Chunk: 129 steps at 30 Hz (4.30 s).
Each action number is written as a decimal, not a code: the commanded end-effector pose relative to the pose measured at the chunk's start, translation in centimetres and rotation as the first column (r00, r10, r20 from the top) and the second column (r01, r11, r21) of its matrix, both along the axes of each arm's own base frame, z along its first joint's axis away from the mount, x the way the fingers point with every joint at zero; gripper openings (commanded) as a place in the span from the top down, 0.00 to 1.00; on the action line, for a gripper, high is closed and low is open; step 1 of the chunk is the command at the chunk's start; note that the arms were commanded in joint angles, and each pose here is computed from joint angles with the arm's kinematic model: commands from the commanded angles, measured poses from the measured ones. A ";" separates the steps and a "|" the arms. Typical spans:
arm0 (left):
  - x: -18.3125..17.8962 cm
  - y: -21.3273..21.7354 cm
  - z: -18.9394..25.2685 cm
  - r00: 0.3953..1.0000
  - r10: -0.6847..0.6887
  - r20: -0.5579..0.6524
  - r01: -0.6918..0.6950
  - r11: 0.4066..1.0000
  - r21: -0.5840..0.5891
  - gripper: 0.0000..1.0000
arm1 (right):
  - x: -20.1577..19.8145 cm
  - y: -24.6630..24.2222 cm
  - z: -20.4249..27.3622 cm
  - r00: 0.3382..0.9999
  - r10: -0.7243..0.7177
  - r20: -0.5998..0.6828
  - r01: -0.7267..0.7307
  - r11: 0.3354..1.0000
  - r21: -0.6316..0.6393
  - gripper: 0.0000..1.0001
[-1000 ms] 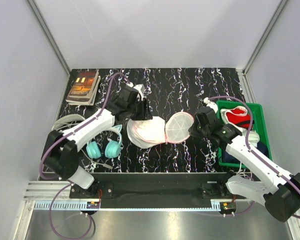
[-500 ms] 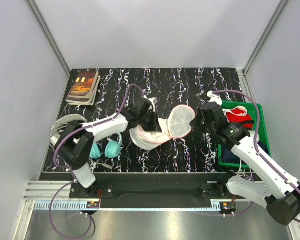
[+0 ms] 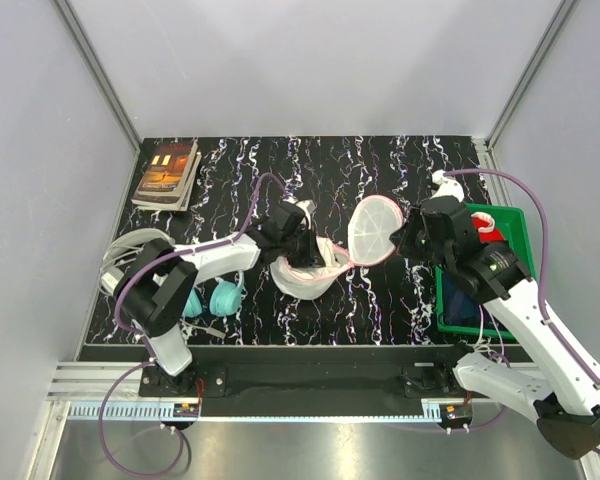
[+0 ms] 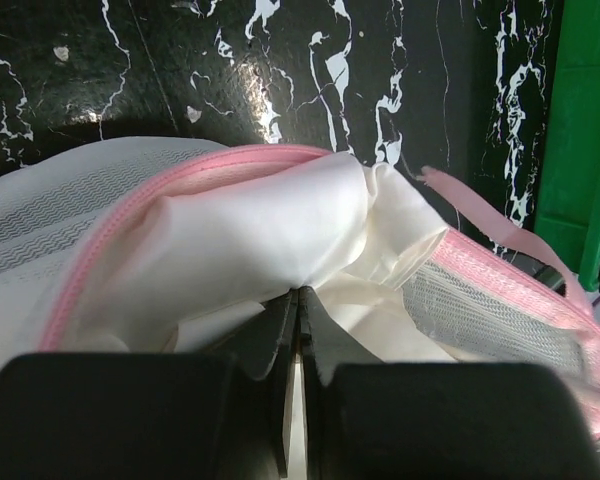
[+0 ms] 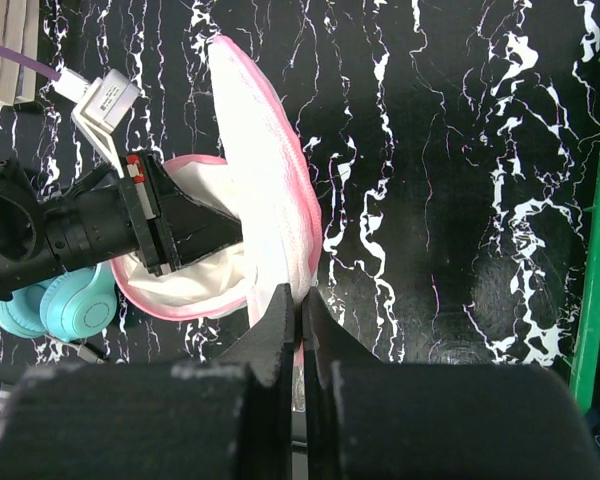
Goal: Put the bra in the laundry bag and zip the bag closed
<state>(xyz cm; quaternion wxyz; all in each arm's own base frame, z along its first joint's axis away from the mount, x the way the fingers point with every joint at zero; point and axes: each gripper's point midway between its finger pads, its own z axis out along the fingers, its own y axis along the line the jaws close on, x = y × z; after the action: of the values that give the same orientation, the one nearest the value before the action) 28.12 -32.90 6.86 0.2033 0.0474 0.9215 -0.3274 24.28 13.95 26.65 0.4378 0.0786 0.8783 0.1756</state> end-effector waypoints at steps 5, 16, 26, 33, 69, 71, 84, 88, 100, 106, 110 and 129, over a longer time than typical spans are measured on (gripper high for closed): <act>-1.5 1.7 -1.8 0.997 -0.025 0.074 0.015 0.991 0.134 0.91 | 0.0 -1.7 5.2 0.983 -0.019 0.184 0.019 1.000 0.002 1.00; -0.5 3.7 -4.3 0.999 0.009 0.035 -0.017 0.976 0.219 0.80 | -1.9 -3.3 6.4 0.956 -0.018 0.292 0.010 1.000 0.027 1.00; -1.2 2.5 12.9 0.942 -0.094 0.322 0.096 0.995 0.010 0.17 | -1.3 -0.1 2.6 0.993 0.065 0.101 -0.069 0.997 0.030 1.00; -5.1 1.8 17.8 0.860 -0.141 0.490 0.230 0.965 -0.126 0.19 | -1.0 -0.1 2.9 0.997 0.058 0.044 -0.058 0.998 -0.004 1.00; -3.8 -5.3 18.0 0.750 0.130 0.648 0.080 0.955 -0.285 0.98 | -5.2 -0.1 0.6 0.997 0.009 -0.071 0.006 0.978 0.208 0.27; -3.6 -3.8 17.7 0.809 0.194 0.554 0.050 0.918 -0.394 1.00 | -5.5 1.2 -1.1 0.994 0.050 -0.093 -0.024 0.963 0.269 0.22; -5.4 -0.5 20.8 0.917 0.325 0.230 0.035 0.509 -0.860 1.00 | -1.1 9.3 -5.1 0.990 0.141 -0.021 -0.092 0.747 0.658 0.10; -5.7 -1.1 20.7 0.947 0.267 0.180 0.043 0.450 -0.892 1.00 | -0.9 10.1 -4.8 0.989 0.147 -0.019 -0.086 0.673 0.735 0.13; -5.8 -2.4 18.1 0.994 0.106 -0.022 -0.060 0.367 -0.928 1.00 | -0.9 10.1 -6.4 0.988 0.149 0.035 -0.125 0.658 0.743 0.19; -5.2 -1.8 17.1 0.990 0.142 -0.007 -0.070 0.441 -0.895 1.00 | -1.1 10.0 -7.8 0.989 0.149 0.003 -0.103 0.666 0.739 0.36; -5.2 -2.0 16.3 0.991 0.130 -0.021 -0.081 0.473 -0.877 1.00 | -1.2 9.5 -8.3 0.991 0.132 0.007 -0.095 0.675 0.732 0.61; -7.2 4.6 14.3 0.815 0.134 0.564 -0.103 0.991 -0.087 0.54 | 0.1 9.3 -7.6 0.983 0.039 -0.177 0.104 0.677 0.728 1.00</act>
<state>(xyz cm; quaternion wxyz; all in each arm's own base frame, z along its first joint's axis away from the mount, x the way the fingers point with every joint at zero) 20.75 -30.82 26.58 0.4829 0.0501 0.7512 -0.4472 23.59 23.92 19.32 0.2999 0.2320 0.7629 0.5237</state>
